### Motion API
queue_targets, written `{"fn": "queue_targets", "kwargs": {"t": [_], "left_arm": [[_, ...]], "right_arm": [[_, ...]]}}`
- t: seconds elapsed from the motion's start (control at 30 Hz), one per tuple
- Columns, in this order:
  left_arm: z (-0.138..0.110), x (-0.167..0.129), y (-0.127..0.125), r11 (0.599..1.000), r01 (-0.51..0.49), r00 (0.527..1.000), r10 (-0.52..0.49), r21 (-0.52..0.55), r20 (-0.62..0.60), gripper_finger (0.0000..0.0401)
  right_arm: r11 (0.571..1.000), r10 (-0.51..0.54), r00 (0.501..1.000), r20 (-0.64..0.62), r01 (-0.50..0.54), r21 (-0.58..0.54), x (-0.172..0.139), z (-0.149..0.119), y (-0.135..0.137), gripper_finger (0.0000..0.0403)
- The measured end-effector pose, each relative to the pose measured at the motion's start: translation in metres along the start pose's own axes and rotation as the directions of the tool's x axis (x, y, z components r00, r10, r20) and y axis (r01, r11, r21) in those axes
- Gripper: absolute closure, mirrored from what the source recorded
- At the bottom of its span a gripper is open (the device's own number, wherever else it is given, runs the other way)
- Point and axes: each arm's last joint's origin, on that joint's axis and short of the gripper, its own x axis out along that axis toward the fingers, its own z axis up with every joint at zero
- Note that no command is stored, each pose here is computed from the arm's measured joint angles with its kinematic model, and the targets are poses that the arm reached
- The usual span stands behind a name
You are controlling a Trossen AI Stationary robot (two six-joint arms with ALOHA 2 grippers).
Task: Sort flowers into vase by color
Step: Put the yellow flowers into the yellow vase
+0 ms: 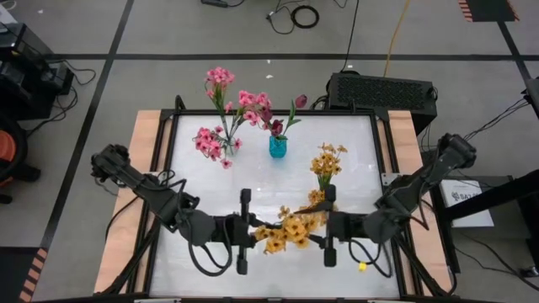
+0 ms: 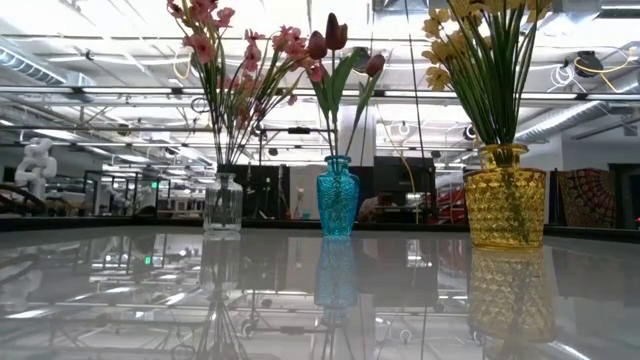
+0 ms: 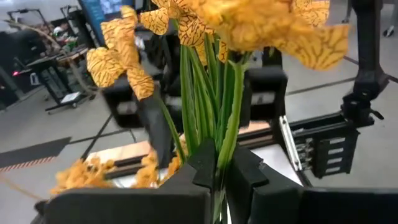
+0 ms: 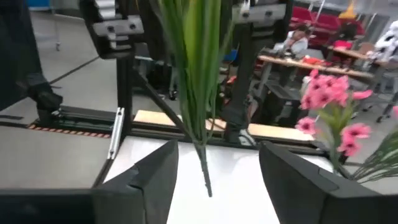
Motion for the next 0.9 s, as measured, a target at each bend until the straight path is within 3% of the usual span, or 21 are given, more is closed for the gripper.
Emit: {"fn": "queue_targets", "kwargs": {"t": [0.3, 0.67, 0.9], "left_arm": [[-0.014, 0.024, -0.018, 0.999, 0.005, 1.0, -0.006, 0.046, 0.016, 0.0381], [-0.016, 0.026, -0.019, 0.996, -0.005, 1.0, 0.004, 0.089, 0.008, 0.0381], [-0.017, 0.025, -0.021, 0.995, -0.014, 1.0, 0.015, 0.098, -0.006, 0.0381]], "right_arm": [[0.995, 0.103, 0.994, 0.027, -0.104, 0.014, 0.018, -0.005, 0.004, 0.0164], [0.993, 0.117, 0.993, 0.022, -0.117, -0.022, 0.017, -0.006, 0.007, 0.0213], [0.99, 0.141, 0.99, 0.007, -0.141, -0.017, 0.007, -0.004, 0.008, 0.0202]]}}
